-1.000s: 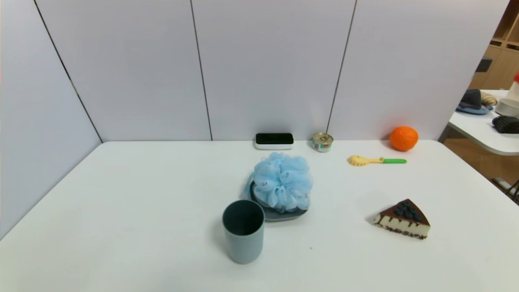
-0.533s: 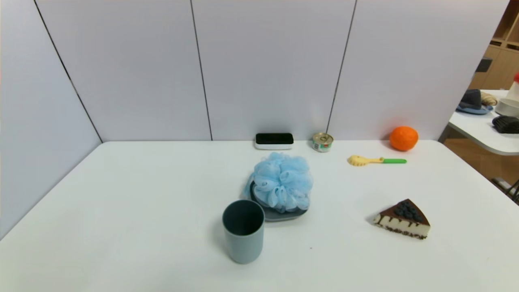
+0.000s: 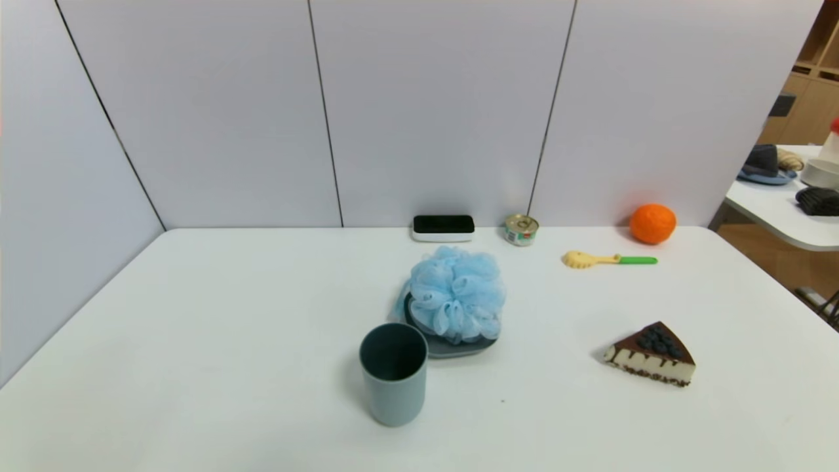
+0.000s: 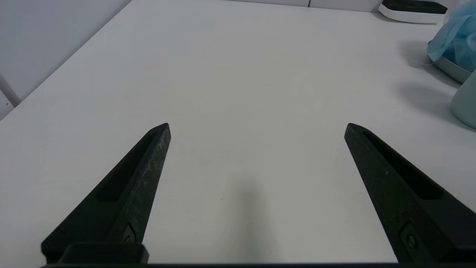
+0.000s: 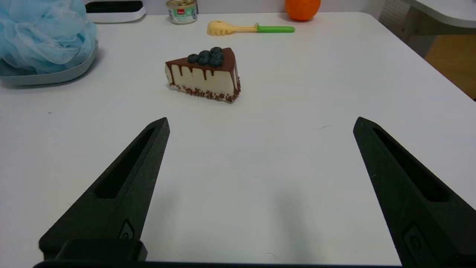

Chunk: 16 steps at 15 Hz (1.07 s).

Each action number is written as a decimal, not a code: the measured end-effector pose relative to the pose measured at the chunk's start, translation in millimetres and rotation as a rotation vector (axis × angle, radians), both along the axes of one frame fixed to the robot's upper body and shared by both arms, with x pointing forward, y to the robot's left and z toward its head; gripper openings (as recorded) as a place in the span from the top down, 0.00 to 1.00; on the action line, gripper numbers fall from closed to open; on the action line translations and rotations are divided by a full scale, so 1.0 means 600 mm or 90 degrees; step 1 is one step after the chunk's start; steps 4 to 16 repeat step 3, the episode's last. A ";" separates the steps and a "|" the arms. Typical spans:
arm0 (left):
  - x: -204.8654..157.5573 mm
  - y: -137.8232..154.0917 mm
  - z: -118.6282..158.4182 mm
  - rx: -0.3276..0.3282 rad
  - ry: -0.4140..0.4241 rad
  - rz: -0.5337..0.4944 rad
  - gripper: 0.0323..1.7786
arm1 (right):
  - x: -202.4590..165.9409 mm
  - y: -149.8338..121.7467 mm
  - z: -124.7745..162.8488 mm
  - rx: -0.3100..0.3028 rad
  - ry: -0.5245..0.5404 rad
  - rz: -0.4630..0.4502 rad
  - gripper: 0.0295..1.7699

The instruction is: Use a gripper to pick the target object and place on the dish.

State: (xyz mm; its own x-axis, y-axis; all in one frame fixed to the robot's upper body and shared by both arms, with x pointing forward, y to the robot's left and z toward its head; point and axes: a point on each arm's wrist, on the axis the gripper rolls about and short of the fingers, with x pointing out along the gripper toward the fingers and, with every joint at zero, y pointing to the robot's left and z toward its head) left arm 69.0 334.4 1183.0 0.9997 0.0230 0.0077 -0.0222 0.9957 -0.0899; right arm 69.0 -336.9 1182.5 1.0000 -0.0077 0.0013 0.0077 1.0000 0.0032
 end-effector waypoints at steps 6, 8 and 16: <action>0.000 0.000 0.000 0.000 0.000 0.000 0.05 | 0.000 0.000 0.000 0.000 0.000 0.001 0.03; 0.000 0.000 0.000 0.000 0.000 0.000 0.05 | 0.000 0.000 0.000 0.000 0.000 0.001 0.03; 0.000 0.000 0.000 0.000 0.000 0.000 0.05 | 0.000 0.000 0.000 0.000 0.000 0.001 0.03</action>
